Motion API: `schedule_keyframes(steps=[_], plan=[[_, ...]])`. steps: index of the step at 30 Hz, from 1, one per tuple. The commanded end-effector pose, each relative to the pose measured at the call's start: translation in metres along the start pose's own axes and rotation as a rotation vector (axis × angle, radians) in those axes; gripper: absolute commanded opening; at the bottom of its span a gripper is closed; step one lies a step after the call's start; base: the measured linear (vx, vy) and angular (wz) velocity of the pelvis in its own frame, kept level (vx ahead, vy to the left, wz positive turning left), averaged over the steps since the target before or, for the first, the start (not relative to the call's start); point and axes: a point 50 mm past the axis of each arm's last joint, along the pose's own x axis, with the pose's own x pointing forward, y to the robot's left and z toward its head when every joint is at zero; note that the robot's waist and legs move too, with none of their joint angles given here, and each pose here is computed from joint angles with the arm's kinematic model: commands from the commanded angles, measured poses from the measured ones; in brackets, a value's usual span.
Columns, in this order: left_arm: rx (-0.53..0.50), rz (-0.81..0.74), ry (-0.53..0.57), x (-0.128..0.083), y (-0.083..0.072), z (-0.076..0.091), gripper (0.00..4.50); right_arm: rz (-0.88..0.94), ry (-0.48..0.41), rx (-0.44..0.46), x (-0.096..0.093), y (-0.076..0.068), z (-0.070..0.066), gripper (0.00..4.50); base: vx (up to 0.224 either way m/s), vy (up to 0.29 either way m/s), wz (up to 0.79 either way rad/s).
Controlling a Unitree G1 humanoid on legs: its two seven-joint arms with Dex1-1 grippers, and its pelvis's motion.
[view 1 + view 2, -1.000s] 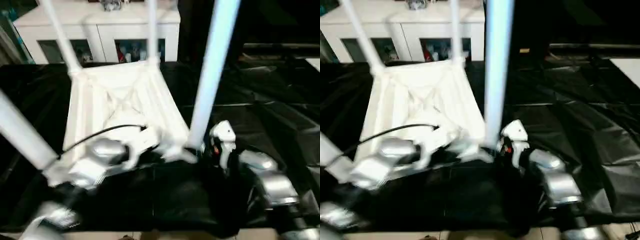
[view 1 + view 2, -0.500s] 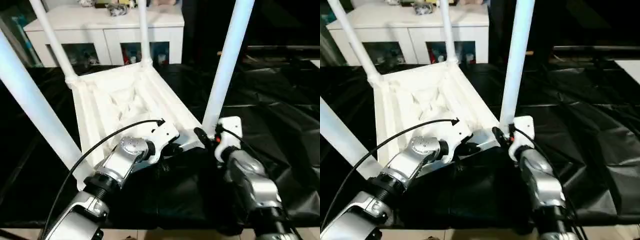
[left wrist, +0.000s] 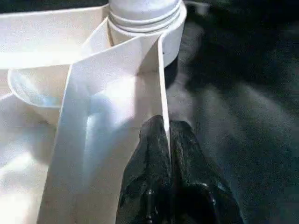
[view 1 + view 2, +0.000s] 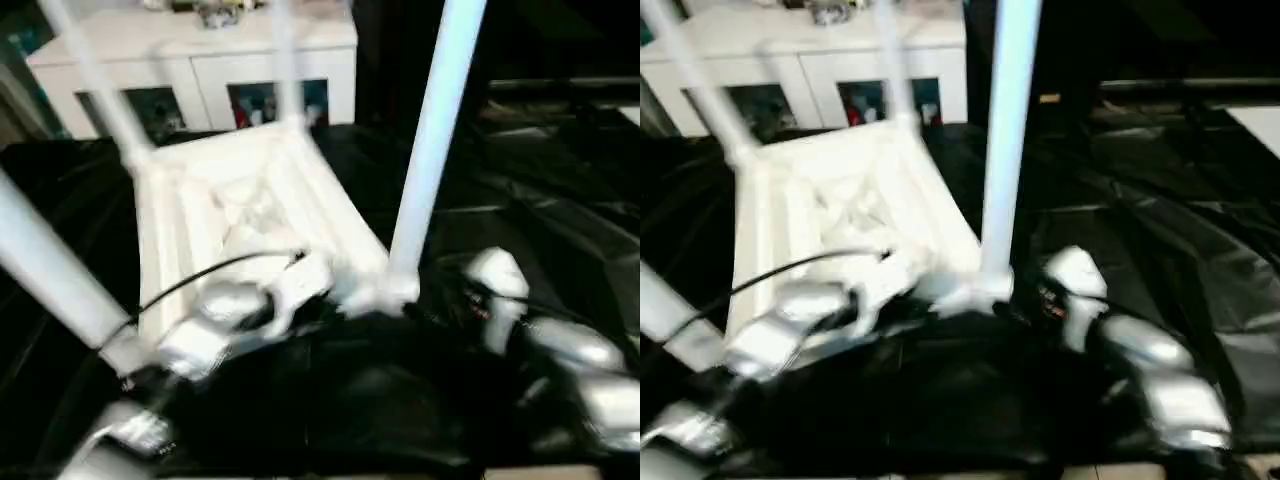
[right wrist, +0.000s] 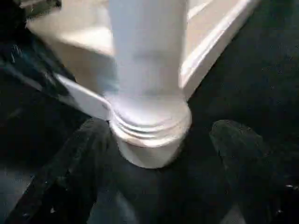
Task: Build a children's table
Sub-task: Rotate leg to tighten
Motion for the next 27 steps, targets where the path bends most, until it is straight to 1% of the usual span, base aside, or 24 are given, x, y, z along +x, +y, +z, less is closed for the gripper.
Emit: schedule_keyframes(steps=[1,2,3,7,14,17,22,23,24,25,26,27], plan=[[0.03,-0.113,-0.025,0.01,-0.014,0.006,0.0,0.039,-0.004,-0.008,-0.014,0.0,0.003,3.74,0.0,0.0,0.0],[0.031,-0.114,-0.026,0.01,-0.014,0.006,0.0,0.041,-0.002,-0.007,-0.015,0.0,0.003,3.74,0.0,0.0,0.0],[0.033,-0.125,-0.027,0.008,-0.015,0.007,0.0,0.052,0.015,-0.004,-0.022,0.0,0.001,3.74,0.0,0.0,0.0],[0.035,-0.136,-0.028,0.005,-0.014,0.007,0.0,0.015,0.022,-0.006,-0.027,-0.005,-0.002,3.74,0.0,0.0,0.0],[0.023,-0.193,-0.027,-0.001,-0.015,0.006,0.0,-0.008,0.018,-0.023,-0.025,-0.008,-0.001,3.74,0.0,0.0,0.0],[0.017,-0.23,-0.023,-0.007,-0.017,0.005,0.0,-0.019,0.017,-0.031,-0.024,-0.01,0.0,3.74,0.0,0.0,0.0],[0.052,-0.173,-0.015,-0.009,-0.01,0.005,0.0,-0.051,-0.002,-0.041,-0.022,-0.015,0.002,3.74,0.0,0.0,0.0],[0.041,-0.159,-0.026,-0.011,-0.007,0.007,0.0,-0.055,-0.011,-0.038,-0.02,-0.015,0.003,3.74,0.0,0.0,0.0],[0.03,-0.152,-0.035,-0.011,-0.005,0.008,0.43,-0.057,-0.017,-0.035,-0.019,-0.016,0.004,3.74,0.0,0.0,0.0],[0.019,-0.126,-0.062,-0.013,-0.002,0.011,0.54,-0.057,-0.02,-0.033,-0.017,-0.016,0.004,3.74,0.0,0.0,0.0],[0.016,-0.125,-0.067,-0.013,-0.002,0.012,0.54,-0.057,-0.021,-0.033,-0.017,-0.016,0.004,3.74,0.0,0.0,0.0],[-0.008,-0.131,-0.098,-0.019,-0.001,0.015,0.59,-0.056,-0.024,-0.03,-0.015,-0.016,0.004,3.74,0.0,0.0,0.0]])
